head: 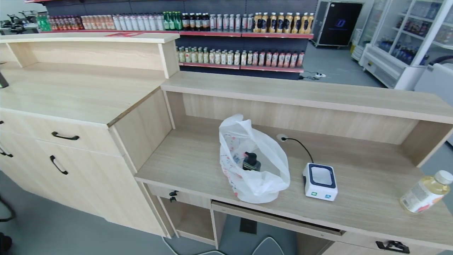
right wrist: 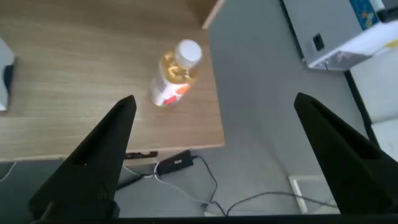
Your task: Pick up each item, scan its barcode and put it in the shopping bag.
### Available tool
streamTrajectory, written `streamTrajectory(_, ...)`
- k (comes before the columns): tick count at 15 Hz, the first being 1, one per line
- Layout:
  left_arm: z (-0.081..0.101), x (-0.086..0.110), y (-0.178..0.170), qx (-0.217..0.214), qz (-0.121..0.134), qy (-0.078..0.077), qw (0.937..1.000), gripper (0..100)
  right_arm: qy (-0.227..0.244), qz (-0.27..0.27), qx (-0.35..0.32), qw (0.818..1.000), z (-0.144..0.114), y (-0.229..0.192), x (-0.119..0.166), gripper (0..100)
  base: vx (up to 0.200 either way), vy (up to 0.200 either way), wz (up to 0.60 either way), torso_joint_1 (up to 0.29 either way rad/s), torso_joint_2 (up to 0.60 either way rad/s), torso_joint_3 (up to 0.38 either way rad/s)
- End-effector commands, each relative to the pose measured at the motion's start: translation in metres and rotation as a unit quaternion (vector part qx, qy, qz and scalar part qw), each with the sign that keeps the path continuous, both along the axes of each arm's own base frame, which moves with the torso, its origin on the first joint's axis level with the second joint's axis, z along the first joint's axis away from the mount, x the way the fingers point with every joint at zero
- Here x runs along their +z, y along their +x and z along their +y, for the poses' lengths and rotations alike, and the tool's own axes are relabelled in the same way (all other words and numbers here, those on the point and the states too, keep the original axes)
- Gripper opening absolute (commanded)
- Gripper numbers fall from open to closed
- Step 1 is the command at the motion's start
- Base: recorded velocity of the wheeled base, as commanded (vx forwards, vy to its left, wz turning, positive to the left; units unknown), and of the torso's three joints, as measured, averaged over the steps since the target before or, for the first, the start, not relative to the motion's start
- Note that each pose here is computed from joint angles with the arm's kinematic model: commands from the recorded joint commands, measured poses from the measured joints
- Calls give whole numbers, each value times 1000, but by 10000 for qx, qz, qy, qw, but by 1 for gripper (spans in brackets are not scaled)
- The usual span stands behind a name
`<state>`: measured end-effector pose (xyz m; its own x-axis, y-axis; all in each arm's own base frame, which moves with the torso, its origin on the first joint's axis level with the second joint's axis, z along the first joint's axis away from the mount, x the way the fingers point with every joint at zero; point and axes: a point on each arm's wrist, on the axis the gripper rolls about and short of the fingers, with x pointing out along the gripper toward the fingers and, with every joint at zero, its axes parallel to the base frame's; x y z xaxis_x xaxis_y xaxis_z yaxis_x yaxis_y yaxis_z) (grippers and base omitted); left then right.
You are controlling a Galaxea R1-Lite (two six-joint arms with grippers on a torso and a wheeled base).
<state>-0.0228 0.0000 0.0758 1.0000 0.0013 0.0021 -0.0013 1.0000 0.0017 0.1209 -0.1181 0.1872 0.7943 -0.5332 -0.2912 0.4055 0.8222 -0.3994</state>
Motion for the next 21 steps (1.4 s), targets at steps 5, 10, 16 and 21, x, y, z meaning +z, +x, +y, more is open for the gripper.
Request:
streamTrajectory(5, 0, 0, 0, 1, 3, -1, 10000, 100, 1326, 493, -569, 9883, -65, 13, -54, 100, 0, 0, 0, 0, 0, 0)
streamTrajectory(10, 0, 0, 0, 1, 3, -1, 10000, 100, 1102, 233, 116, 9936, -102, 32, -82, 100, 0, 0, 0, 43, -101, -52)
streamTrajectory(16, 0, 0, 0, 1, 3, -1, 10000, 100, 1455, 341, 878, 9849, -120, 47, -122, 100, 0, 0, 0, 0, 0, 0)
streamTrajectory(21, 0, 0, 0, 1, 3, -1, 10000, 100, 1438, 153, 1104, 9833, -144, 63, -127, 100, 0, 0, 0, 0, 0, 0)
